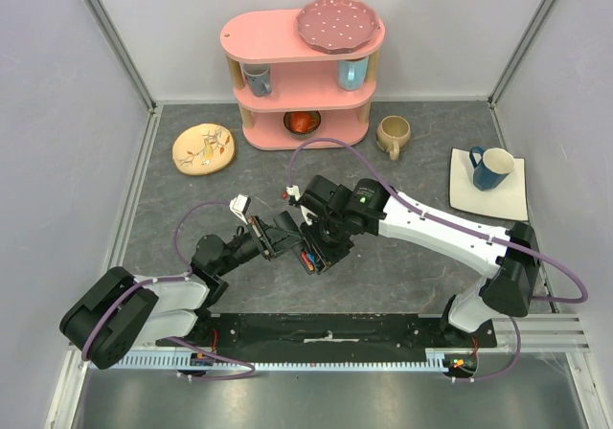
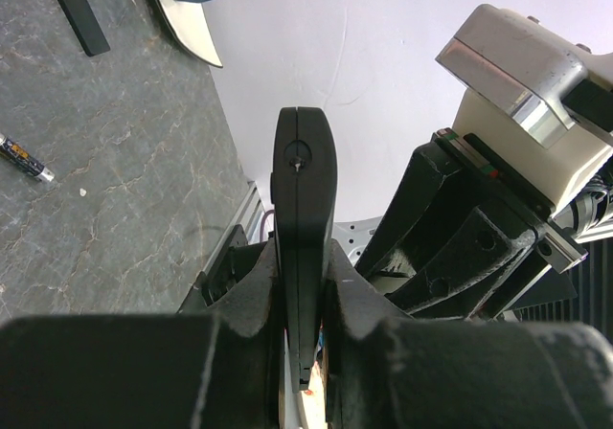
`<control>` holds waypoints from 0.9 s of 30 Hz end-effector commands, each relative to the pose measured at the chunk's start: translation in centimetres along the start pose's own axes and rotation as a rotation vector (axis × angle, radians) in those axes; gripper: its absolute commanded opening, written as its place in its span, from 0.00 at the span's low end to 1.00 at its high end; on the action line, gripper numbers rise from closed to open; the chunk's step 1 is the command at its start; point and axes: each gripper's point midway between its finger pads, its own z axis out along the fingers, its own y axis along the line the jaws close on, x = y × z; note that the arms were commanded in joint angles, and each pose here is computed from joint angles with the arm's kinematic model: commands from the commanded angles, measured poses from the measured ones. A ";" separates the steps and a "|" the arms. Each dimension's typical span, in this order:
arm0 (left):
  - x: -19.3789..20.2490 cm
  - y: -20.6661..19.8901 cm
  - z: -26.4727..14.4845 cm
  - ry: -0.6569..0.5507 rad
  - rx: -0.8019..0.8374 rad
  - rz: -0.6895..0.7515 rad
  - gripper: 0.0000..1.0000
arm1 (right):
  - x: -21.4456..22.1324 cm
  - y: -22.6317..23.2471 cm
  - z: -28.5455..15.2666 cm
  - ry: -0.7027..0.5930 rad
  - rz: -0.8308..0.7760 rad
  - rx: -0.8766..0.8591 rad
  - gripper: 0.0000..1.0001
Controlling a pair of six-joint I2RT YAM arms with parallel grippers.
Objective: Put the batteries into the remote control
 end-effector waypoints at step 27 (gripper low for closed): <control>-0.3 -2.3 0.2 -0.011 0.095 0.061 0.02 | -2.6 1.8 -2.5 -0.097 -0.033 -0.049 0.46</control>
